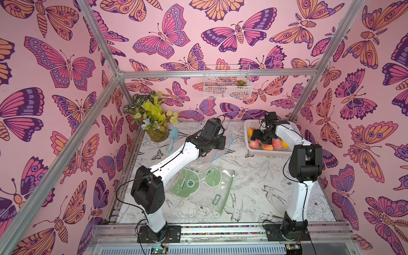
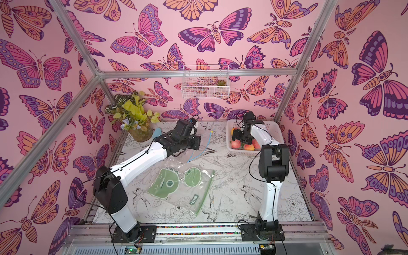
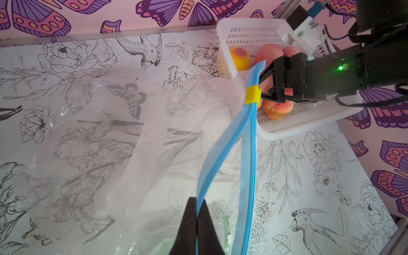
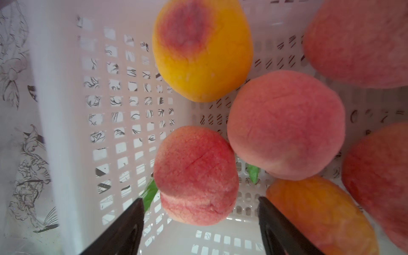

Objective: Place the peach in a zip-top bag and seal the zipper
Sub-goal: Pick up the peach from the basket.

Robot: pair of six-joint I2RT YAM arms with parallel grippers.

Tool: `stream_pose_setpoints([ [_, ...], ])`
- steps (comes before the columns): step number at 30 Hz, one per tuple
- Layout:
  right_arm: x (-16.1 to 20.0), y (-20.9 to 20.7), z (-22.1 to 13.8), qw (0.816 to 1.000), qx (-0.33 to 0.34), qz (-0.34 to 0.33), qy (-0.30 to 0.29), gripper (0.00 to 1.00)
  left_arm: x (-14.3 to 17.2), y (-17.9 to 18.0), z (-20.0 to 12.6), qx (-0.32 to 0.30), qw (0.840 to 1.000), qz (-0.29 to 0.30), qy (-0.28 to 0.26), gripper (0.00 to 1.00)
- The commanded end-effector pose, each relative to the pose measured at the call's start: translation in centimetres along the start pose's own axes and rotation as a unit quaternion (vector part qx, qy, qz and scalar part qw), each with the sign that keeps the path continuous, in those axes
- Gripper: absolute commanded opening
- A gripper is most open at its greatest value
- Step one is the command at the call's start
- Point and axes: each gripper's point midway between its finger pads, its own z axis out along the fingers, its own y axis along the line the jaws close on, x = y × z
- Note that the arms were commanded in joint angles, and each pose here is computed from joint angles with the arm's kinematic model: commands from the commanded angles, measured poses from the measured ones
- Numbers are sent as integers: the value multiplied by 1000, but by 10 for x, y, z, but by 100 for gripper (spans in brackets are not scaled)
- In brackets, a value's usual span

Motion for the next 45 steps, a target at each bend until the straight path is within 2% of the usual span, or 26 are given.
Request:
stream_pose_setpoints([
  [1,-1,1,5,1000,-7,17,13,82,8,4,2,-4,1000,-7,14,0],
  [6,-3,2,20,999,-16,33,18,79,8,4,1,-1,1000,-9,15,0],
  [10,-4,3,24,999,-21,42,18,71,7,3,0,2,1000,-9,14,0],
  [13,-8,7,15,998,-30,46,0,65,7,3,0,1,1000,-9,14,0],
  [23,-14,15,-52,990,-79,77,-87,62,0,4,-2,-6,999,-34,3,0],
  [29,-1,39,-105,977,-151,65,-135,61,-7,9,0,-26,997,-72,-10,0],
  [36,29,90,-169,949,-269,16,-162,61,-15,11,5,-33,994,-105,-22,0],
  [41,54,134,-197,929,-332,-32,-159,61,-21,7,11,-26,993,-111,-24,0],
  [45,72,169,-206,918,-363,-61,-149,61,-24,6,15,-27,992,-117,-26,0],
])
